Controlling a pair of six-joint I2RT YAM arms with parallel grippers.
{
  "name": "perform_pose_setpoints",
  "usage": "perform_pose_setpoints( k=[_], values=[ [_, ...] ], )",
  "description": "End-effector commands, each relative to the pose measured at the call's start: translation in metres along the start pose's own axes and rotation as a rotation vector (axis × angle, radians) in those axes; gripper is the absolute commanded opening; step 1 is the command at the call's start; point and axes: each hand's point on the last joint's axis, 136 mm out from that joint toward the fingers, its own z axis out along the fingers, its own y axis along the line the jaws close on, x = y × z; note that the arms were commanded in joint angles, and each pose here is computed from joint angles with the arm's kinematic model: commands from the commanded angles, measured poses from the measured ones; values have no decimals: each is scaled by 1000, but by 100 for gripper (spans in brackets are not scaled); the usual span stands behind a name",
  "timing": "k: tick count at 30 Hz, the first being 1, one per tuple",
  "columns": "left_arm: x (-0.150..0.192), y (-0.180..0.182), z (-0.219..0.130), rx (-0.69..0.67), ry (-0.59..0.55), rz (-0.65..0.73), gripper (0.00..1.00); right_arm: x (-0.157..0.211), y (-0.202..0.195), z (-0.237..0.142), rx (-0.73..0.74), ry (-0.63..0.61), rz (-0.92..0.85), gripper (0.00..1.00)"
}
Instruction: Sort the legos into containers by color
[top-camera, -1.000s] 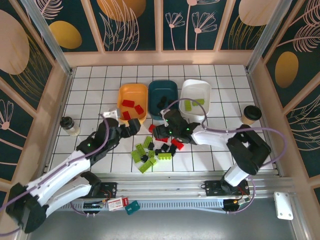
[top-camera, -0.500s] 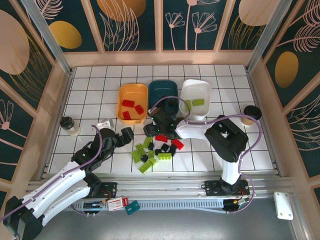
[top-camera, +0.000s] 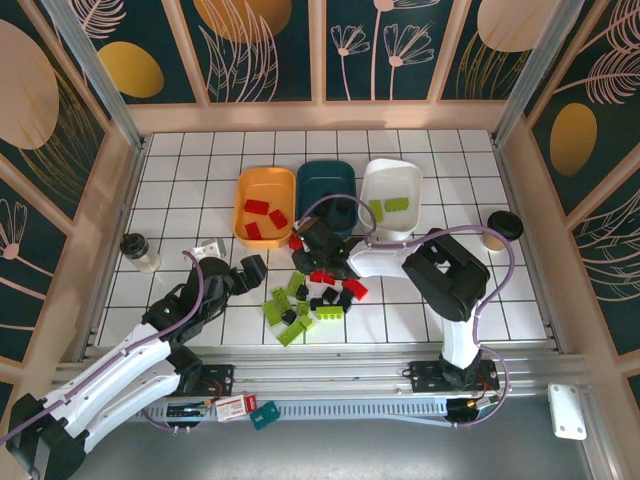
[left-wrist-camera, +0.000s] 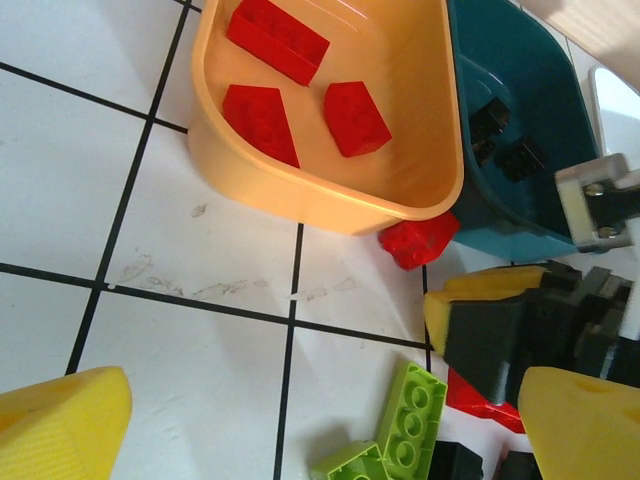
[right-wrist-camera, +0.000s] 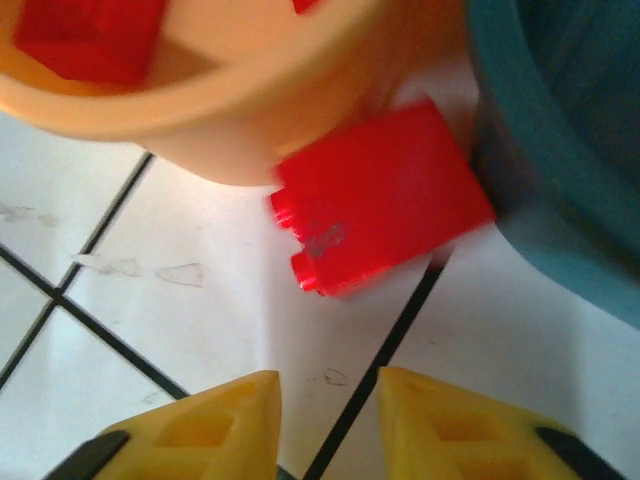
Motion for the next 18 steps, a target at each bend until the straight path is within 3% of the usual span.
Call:
perform_pose_setpoints(
  k=[1,7,14,18],
  values=[
    [2,12,-1,-46,-8,0,99,-47,28,-36,-118,-165,-29,26],
    [-2,17,-3,-69,-28,-8,99,-88,47,-70,-214,-257,-35,24],
    [0,19,-4,-72,-23,-6,99,-73,38,-60,-160,-175,63,53],
    [0,20,-4,-72,-28,-8,99,-48,24,-52,-85,-125,79,60]
  ],
)
